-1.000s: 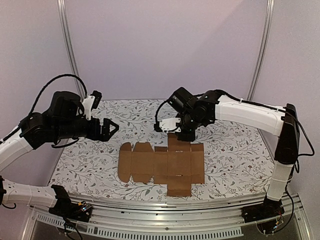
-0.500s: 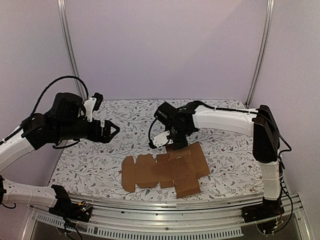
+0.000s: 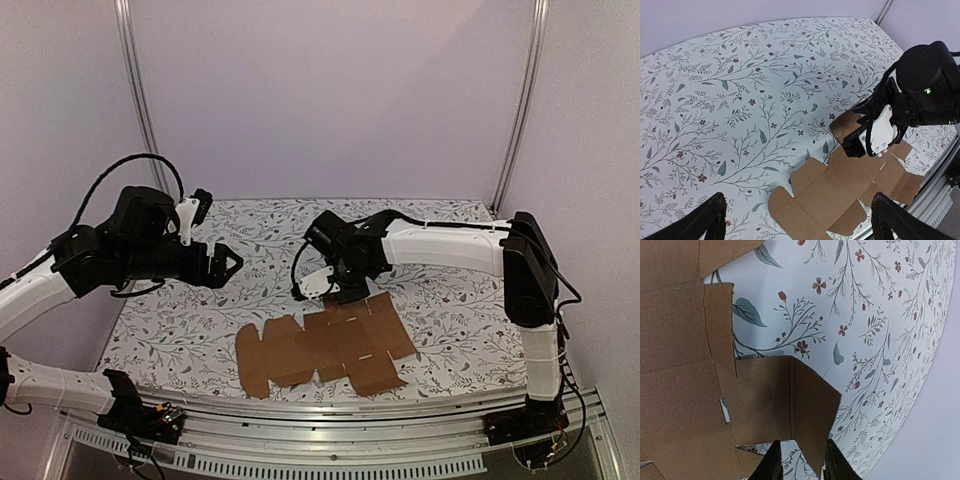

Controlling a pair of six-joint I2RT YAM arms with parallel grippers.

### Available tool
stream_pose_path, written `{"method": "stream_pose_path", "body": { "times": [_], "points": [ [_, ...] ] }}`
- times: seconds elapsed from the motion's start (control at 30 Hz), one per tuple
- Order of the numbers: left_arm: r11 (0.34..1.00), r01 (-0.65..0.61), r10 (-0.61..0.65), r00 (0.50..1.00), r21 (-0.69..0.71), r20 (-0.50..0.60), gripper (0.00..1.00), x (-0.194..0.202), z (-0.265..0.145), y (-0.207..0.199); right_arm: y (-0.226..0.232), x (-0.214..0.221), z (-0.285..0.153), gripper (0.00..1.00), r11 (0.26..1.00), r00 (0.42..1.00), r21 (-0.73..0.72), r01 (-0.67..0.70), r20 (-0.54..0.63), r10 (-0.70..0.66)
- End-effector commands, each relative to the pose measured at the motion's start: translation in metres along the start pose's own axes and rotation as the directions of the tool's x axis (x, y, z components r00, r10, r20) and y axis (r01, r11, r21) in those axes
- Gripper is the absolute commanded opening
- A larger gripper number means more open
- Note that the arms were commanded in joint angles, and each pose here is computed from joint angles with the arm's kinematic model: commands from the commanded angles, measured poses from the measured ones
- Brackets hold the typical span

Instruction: Fold the paper box

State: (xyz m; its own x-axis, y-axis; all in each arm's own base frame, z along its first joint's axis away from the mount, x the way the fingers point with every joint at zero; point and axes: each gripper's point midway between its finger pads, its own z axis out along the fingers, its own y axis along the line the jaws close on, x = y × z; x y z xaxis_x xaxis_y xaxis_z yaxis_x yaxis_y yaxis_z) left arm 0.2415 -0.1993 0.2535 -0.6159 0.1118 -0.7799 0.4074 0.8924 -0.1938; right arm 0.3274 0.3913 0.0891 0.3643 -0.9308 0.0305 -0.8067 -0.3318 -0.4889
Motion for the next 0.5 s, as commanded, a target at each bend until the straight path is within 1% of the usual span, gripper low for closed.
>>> {"method": "stream_pose_path", "body": {
  "times": [0.0,0.1,0.23,0.33,0.47],
  "points": [
    [1.0,0.001,-0.001,1.0,-0.004,-0.027,0.99,0.006,0.008,0.002,-0.024,0.002,-0.026,0.32,0.992,0.994,0.08,-0.098,0.063,0.094],
    [1.0,-0.007,0.007,0.999,0.0,-0.031,0.99,0.005,0.011,0.0,-0.028,0.013,-0.034,0.38,0.982,0.984,0.09,-0.166,0.078,0.159],
    [1.0,-0.017,0.018,0.999,0.005,-0.041,1.0,0.004,0.015,-0.002,-0.036,0.025,-0.056,0.47,0.951,0.949,0.097,-0.294,0.148,0.278],
    [1.0,-0.021,0.022,0.998,0.02,-0.055,1.0,0.003,0.02,-0.007,-0.041,0.04,-0.08,0.5,0.901,0.889,0.075,-0.427,0.217,0.403],
    [0.998,-0.04,0.043,0.996,0.038,-0.084,1.0,0.004,0.031,-0.014,-0.045,0.061,-0.111,0.54,0.803,0.782,0.069,-0.592,0.287,0.553]
  ]
}}
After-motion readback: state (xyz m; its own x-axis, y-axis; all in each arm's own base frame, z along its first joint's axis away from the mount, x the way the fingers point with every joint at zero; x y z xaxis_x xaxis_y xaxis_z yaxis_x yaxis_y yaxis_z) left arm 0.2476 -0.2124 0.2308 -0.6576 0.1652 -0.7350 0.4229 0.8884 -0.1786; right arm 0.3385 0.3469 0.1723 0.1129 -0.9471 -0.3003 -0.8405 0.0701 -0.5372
